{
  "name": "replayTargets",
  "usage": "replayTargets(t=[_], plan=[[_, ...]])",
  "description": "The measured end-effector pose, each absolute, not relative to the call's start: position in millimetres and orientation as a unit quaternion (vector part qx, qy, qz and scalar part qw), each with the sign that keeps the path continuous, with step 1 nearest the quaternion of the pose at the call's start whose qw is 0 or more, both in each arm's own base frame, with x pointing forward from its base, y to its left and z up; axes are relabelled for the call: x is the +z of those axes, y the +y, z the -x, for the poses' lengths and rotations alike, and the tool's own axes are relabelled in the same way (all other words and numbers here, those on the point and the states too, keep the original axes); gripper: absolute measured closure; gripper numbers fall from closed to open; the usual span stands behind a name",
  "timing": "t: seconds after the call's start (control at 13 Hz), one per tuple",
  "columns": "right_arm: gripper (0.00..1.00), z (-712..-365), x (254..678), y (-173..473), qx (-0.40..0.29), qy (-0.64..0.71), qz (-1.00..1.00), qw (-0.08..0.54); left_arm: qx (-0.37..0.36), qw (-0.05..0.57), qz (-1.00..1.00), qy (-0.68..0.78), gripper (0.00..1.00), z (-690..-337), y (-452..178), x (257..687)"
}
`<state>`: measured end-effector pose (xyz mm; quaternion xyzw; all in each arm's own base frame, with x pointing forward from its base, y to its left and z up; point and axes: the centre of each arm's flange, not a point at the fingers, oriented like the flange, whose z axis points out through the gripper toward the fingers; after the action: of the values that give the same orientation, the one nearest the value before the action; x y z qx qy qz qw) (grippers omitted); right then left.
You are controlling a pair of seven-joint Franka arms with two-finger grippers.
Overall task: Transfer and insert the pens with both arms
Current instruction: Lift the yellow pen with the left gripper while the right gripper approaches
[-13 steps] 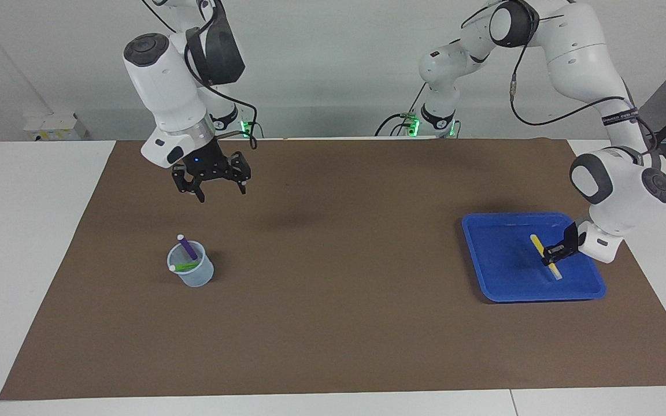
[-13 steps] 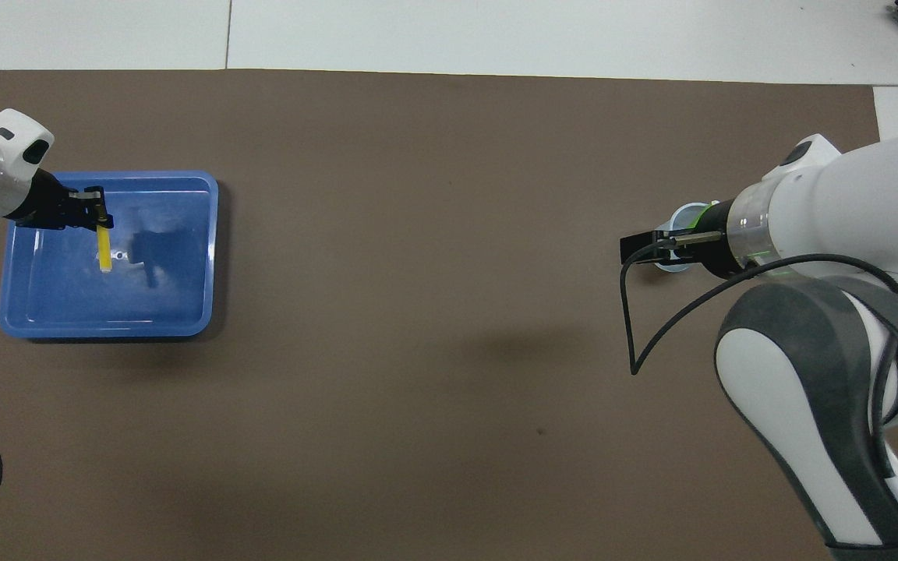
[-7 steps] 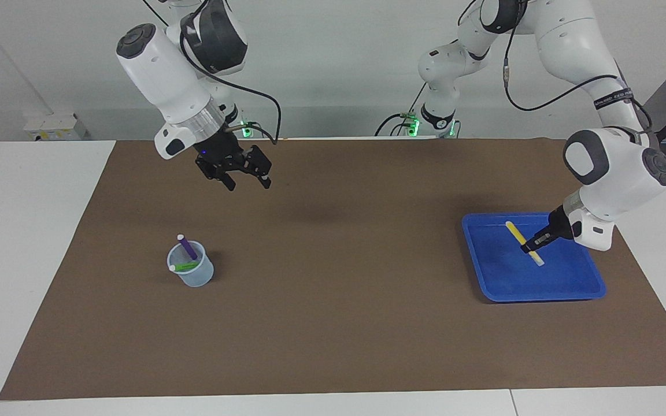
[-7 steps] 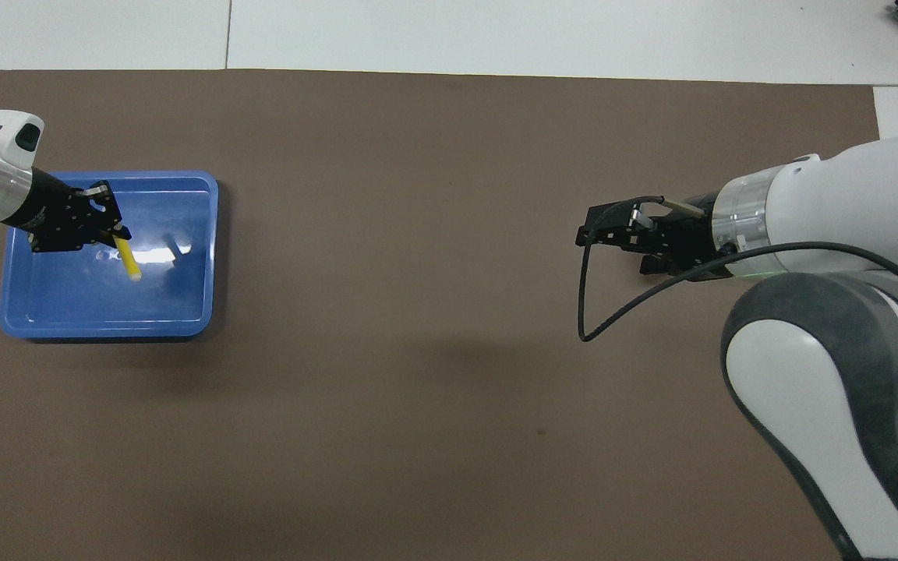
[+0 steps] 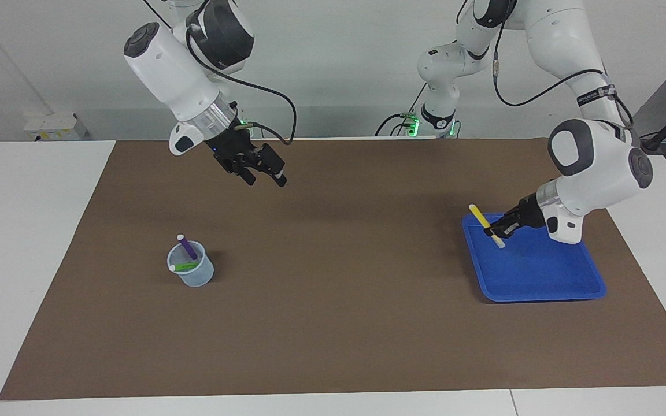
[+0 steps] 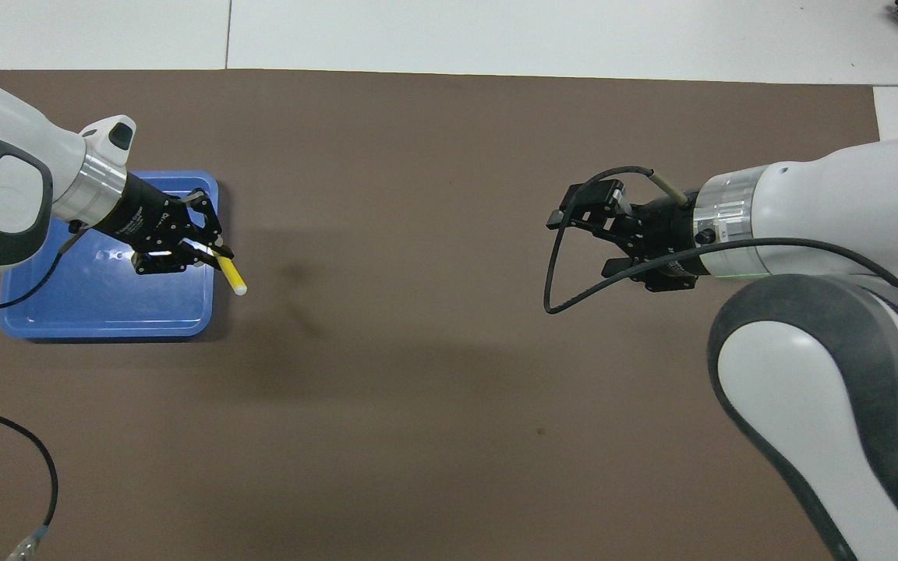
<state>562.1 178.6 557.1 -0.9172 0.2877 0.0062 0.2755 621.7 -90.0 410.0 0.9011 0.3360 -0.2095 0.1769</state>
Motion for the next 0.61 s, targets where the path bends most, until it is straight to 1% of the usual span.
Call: replayTargets(t=[0.23,0.38,0.61], plan=[[0.00,-566.8,557.7,195.0,-0.003,0.358,0.884,0.301,-0.247,0.179,-0.847,0.436,0.83,-616.9,-121.5,421.2],[0.00,-563.6,551.1,213.2,-0.002,0.373,0.877,0.304,-0.268,0.187,-0.815,0.479,0.83,-610.3,-162.8,433.5],[0.00,-554.7,537.2,237.5,0.007,0.372,0.878,0.301,-0.280,0.215,-0.768,0.534,0.83,-606.1,-222.0,445.3]])
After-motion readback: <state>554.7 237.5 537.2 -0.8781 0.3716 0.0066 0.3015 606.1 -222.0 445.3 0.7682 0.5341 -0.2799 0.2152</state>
